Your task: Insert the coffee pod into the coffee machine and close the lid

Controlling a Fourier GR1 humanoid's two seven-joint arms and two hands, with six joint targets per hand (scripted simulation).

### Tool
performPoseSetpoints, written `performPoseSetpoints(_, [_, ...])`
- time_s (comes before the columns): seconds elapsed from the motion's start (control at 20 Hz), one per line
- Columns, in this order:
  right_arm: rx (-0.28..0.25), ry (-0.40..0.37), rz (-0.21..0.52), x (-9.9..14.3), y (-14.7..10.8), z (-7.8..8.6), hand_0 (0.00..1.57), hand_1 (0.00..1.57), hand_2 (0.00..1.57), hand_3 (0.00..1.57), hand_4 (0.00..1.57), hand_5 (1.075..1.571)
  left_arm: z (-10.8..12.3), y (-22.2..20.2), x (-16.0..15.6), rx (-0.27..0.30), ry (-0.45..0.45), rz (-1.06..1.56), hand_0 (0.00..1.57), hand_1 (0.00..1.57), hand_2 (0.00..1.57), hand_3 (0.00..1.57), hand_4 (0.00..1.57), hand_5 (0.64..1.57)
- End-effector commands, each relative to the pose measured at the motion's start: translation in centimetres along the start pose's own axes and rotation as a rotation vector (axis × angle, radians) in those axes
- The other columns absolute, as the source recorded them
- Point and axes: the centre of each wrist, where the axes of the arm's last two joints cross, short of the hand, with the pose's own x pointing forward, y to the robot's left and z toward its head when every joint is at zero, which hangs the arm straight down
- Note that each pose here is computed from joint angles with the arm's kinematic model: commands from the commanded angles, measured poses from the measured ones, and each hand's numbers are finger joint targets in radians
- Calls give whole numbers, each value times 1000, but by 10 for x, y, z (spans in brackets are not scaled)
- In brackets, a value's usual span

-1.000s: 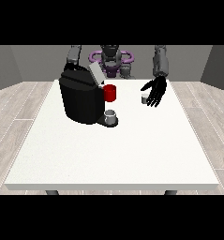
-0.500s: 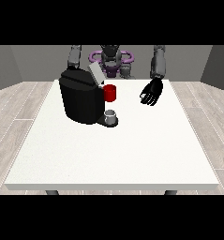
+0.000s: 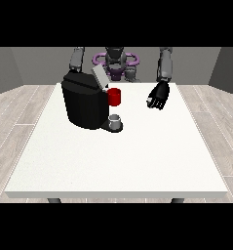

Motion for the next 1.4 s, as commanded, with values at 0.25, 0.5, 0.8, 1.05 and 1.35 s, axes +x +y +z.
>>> performPoseSetpoints(0.25, [-20,47,-12,-21,-7,-1,0,0,0,0,0,1571,-9,8,-2,11,-79,13,1190,1190,1287,1216,506,1571])
performPoseSetpoints(0.5, [-59,138,67,-29,-26,-1,0,0,0,0,0,1571,-24,27,29,3,-157,158,1451,1451,1437,1359,521,1571])
performPoseSetpoints(0.8, [-77,178,86,-50,-2,7,0,0,0,0,0,1571,-40,55,79,-89,-193,141,1375,1375,1381,1327,490,1571])
performPoseSetpoints(1.05, [-66,161,102,-45,11,5,0,0,0,0,0,1571,-41,73,93,-79,-262,135,1424,1424,1404,1341,557,1571])
performPoseSetpoints(1.35, [-25,119,69,-48,-4,10,0,0,0,0,0,1571,-42,114,93,-26,-205,135,1403,1403,1396,1341,598,1571])
